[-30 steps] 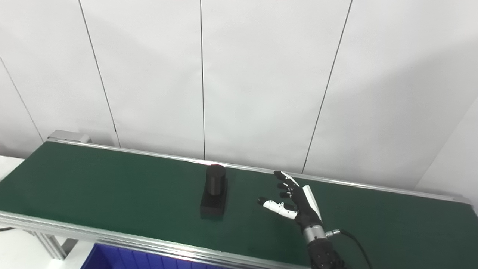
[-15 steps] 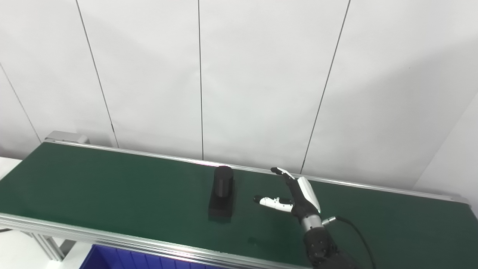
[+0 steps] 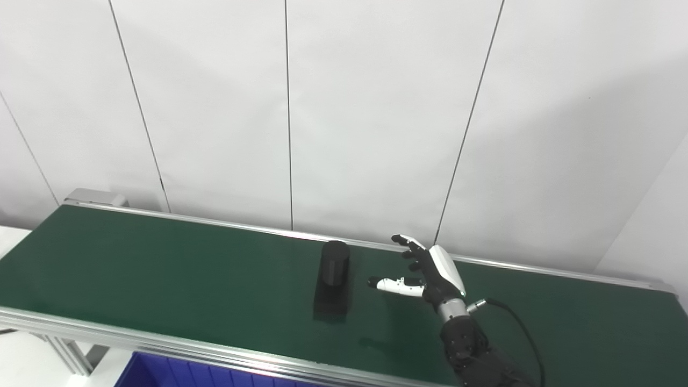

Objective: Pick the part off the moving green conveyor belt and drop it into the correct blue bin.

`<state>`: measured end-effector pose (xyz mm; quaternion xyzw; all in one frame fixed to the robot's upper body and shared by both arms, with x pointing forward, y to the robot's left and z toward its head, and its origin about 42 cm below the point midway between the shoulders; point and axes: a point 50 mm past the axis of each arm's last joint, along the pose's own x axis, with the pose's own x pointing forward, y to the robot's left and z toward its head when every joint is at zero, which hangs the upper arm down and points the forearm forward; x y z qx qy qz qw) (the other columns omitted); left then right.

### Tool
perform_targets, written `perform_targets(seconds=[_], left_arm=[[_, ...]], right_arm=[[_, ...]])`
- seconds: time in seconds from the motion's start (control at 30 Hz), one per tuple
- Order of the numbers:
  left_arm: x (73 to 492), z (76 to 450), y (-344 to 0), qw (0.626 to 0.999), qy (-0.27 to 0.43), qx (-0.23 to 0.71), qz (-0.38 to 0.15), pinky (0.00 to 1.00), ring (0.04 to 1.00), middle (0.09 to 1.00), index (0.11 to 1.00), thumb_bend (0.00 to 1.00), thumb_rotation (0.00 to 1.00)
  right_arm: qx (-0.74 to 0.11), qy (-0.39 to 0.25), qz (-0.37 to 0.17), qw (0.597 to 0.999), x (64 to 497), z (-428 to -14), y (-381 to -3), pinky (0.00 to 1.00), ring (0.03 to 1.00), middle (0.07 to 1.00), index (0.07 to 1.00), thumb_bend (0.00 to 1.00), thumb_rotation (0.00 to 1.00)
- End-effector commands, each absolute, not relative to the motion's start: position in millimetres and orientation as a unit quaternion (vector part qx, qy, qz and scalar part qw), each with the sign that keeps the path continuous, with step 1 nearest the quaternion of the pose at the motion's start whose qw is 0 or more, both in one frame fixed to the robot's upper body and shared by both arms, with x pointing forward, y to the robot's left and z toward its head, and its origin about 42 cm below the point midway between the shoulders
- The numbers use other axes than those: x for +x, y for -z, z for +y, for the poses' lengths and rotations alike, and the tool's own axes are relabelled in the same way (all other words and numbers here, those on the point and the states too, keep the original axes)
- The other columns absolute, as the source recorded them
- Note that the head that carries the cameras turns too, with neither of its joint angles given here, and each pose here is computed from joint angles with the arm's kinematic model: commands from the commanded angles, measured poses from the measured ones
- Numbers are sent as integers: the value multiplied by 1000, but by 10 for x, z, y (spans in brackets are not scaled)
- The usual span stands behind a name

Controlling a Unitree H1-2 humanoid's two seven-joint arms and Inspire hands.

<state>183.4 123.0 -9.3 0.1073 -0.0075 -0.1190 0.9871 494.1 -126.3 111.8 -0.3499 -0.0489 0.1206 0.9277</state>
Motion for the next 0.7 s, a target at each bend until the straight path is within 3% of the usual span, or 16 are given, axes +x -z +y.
perform_targets(seconds=[0.0, 0.4, 0.53, 0.67], left_arm=[[1925, 1202, -20, 987, 117, 97, -45, 723, 857, 881, 812, 937, 838], [1910, 1205, -31, 987, 118, 96, -47, 731, 857, 880, 815, 920, 838], [1906, 1204, -29, 988, 119, 93, -45, 729, 858, 879, 811, 921, 826], [1908, 1206, -27, 987, 120, 97, -46, 733, 856, 879, 812, 913, 826]], right_arm=[[-352, -113, -92, 925, 5141, -1170, -1485, 701, 810, 879, 848, 825, 428], [-350, -124, -86, 925, 5077, -1106, -1393, 819, 896, 871, 843, 840, 449], [-351, -123, -87, 924, 5058, -1100, -1368, 798, 900, 867, 838, 838, 443], [-351, -126, -90, 923, 5042, -1104, -1346, 745, 836, 853, 835, 830, 438]])
